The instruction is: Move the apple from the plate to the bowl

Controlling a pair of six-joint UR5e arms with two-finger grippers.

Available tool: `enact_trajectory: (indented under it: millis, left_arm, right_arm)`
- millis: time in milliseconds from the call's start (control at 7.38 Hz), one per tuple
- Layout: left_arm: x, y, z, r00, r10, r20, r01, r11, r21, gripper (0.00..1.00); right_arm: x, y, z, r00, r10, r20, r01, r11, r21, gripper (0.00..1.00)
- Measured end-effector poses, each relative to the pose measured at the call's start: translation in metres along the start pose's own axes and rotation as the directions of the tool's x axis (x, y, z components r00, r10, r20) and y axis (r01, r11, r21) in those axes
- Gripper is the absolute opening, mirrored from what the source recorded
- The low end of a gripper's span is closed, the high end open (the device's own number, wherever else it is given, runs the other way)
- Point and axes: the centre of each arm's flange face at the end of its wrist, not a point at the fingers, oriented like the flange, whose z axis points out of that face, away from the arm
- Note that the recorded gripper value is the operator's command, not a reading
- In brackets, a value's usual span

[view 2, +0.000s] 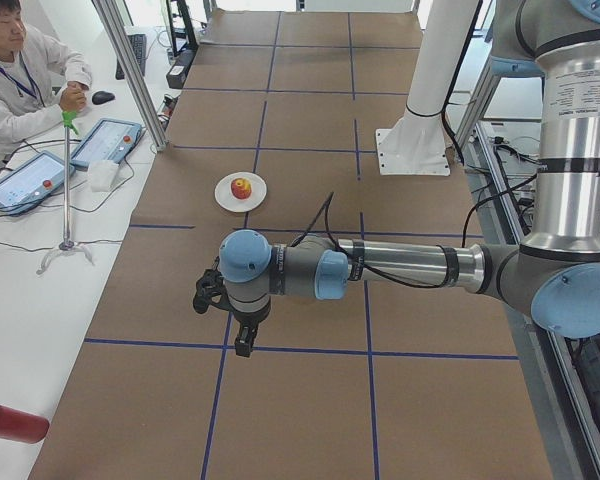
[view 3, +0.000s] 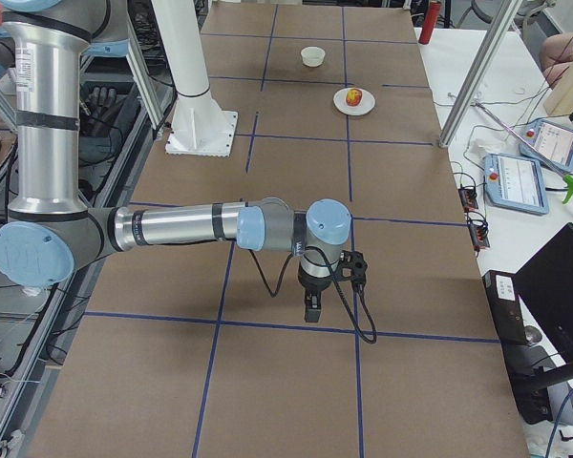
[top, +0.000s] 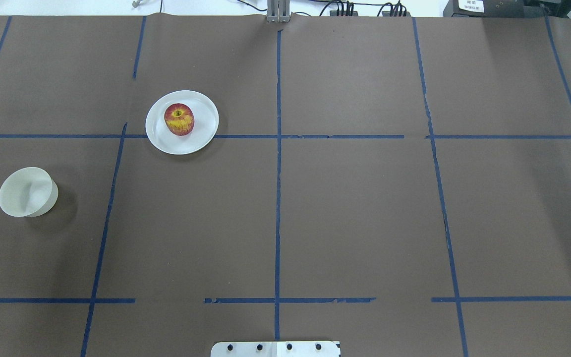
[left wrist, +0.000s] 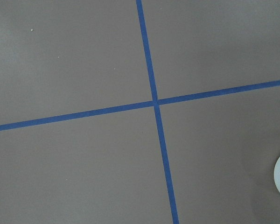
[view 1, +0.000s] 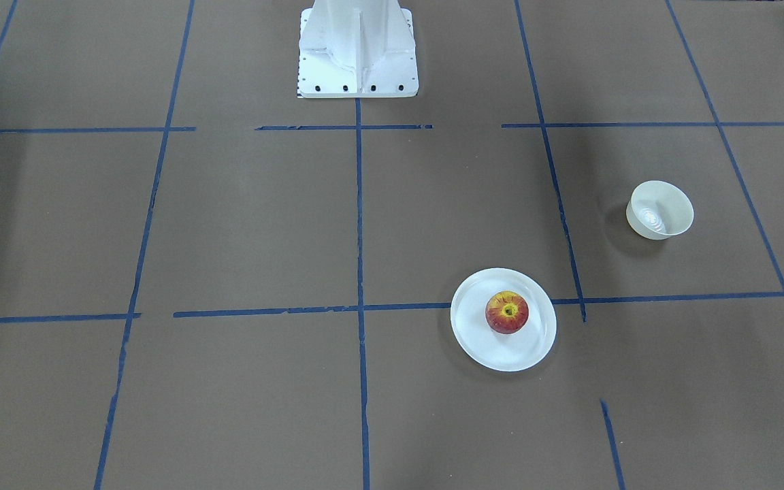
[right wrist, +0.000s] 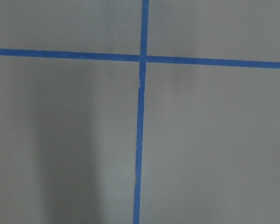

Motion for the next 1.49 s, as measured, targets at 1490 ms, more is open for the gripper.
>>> enact_trajectory:
  millis: [1490]
  left_arm:
    - [0.043, -0.020, 0.011, 0.998, -0.063, -0.021, 0.064, 0.996, 0.058, 1.00]
  right_arm:
    - [0.000, 0.000, 0.000, 1.000, -0.001, 0.000, 0.001, 1.000, 0.000, 1.00]
